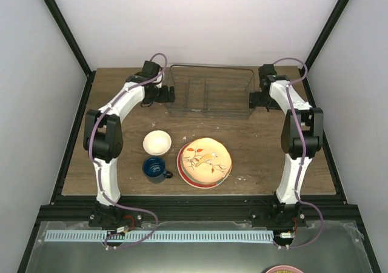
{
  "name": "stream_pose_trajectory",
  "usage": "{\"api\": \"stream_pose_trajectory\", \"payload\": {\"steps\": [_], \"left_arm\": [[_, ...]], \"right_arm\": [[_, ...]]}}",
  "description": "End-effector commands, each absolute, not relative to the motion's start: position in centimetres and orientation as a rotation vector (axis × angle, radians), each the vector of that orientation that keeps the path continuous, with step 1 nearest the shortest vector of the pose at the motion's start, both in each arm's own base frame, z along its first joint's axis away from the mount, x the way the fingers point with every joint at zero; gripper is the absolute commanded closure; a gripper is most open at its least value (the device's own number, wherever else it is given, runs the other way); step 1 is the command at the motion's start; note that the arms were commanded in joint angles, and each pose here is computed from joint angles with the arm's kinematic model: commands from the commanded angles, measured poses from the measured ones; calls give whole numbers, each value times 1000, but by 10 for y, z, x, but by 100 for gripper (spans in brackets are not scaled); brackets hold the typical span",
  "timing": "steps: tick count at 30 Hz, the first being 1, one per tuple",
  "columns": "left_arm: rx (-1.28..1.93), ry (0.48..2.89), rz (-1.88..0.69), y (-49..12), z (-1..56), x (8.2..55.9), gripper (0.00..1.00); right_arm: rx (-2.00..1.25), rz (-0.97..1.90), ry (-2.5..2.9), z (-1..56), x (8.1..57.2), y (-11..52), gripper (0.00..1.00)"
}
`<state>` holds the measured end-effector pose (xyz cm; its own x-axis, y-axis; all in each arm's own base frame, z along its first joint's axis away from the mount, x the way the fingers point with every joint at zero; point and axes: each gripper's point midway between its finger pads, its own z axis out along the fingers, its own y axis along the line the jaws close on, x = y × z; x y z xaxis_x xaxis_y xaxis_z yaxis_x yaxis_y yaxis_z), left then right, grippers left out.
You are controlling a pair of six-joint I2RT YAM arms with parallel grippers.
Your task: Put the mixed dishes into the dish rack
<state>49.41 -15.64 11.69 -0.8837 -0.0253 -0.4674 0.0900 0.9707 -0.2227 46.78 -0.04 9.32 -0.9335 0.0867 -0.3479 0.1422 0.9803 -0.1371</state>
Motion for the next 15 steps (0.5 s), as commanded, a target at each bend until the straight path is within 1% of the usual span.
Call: {"api": "stream_pose_trajectory", "payload": {"steps": [1, 6, 15], "left_arm": [[92, 2652, -396, -177, 130, 475, 0], [127, 2682, -433, -190, 131, 457, 0], [132, 2735, -442, -189, 120, 433, 0]], "right_arm": [[193, -263, 2881, 82, 431, -7, 0], [182, -291, 2902, 83, 411, -11, 0], [192, -376, 2933, 83, 388, -28, 0]]}}
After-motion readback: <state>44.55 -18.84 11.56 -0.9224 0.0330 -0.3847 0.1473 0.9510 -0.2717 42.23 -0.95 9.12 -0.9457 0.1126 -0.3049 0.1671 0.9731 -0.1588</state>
